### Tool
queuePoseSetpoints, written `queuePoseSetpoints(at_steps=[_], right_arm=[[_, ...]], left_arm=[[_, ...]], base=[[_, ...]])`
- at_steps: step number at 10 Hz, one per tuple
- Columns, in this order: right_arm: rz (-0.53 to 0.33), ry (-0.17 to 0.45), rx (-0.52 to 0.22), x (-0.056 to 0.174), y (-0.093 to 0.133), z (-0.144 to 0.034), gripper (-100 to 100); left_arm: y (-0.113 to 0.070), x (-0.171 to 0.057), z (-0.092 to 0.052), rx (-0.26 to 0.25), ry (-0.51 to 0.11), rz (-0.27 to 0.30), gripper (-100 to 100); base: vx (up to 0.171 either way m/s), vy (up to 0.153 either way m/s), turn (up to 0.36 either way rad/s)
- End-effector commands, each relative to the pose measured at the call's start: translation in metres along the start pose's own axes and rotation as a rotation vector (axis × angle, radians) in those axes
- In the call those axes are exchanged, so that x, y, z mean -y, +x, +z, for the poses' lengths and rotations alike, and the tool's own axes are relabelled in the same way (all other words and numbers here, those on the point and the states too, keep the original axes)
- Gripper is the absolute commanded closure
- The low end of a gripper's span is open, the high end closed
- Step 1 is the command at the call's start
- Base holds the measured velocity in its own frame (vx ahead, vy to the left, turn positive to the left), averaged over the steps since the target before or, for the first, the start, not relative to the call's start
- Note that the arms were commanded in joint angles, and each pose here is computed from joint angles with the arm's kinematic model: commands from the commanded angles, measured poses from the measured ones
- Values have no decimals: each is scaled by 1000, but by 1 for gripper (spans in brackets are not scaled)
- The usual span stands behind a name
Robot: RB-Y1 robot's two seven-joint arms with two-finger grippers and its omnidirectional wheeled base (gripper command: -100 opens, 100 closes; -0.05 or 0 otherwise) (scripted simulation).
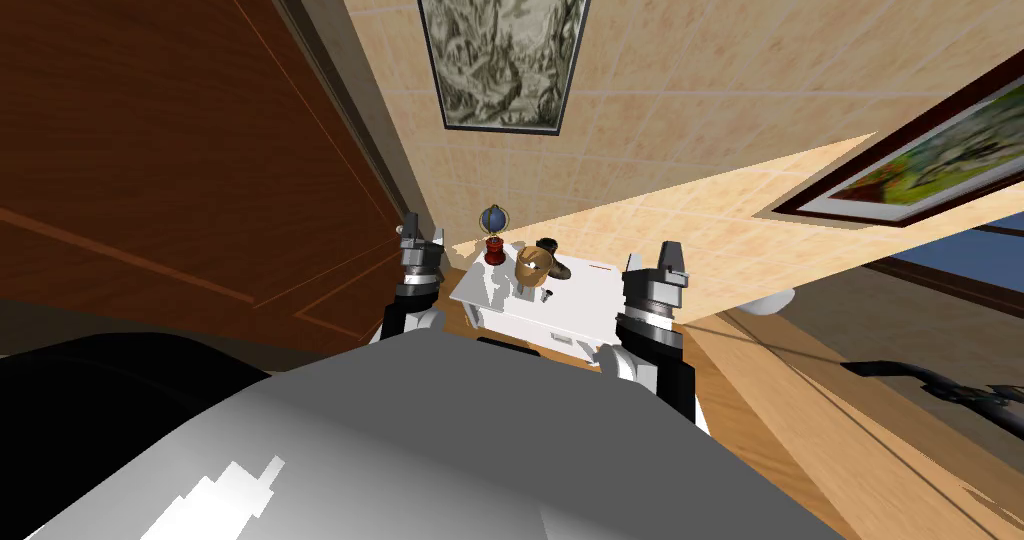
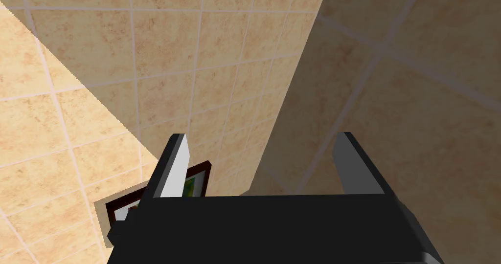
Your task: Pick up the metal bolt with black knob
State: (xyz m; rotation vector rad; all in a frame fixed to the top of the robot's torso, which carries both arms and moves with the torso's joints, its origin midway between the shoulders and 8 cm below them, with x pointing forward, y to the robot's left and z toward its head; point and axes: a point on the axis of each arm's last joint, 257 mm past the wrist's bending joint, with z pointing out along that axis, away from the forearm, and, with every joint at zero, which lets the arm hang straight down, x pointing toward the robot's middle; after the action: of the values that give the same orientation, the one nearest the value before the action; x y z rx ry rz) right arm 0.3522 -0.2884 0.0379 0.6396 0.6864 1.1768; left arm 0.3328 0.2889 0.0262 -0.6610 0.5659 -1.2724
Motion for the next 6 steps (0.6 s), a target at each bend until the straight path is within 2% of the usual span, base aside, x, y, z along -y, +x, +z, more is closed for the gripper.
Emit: queuePoseSetpoints(at_steps=[1, 3, 6], right_arm=[[21, 30, -22, 14, 2, 0, -100], [59, 76, -38, 35, 3, 0, -100], [142, 173, -46, 77, 0, -1, -100]], left_arm=[[0, 0, 0, 0, 0, 0, 0], [0, 0, 0, 0, 0, 0, 0], [0, 0, 0, 0, 0, 0, 0]], base=[[-4, 4, 88], [-8, 3, 83], [-12, 2, 112]])
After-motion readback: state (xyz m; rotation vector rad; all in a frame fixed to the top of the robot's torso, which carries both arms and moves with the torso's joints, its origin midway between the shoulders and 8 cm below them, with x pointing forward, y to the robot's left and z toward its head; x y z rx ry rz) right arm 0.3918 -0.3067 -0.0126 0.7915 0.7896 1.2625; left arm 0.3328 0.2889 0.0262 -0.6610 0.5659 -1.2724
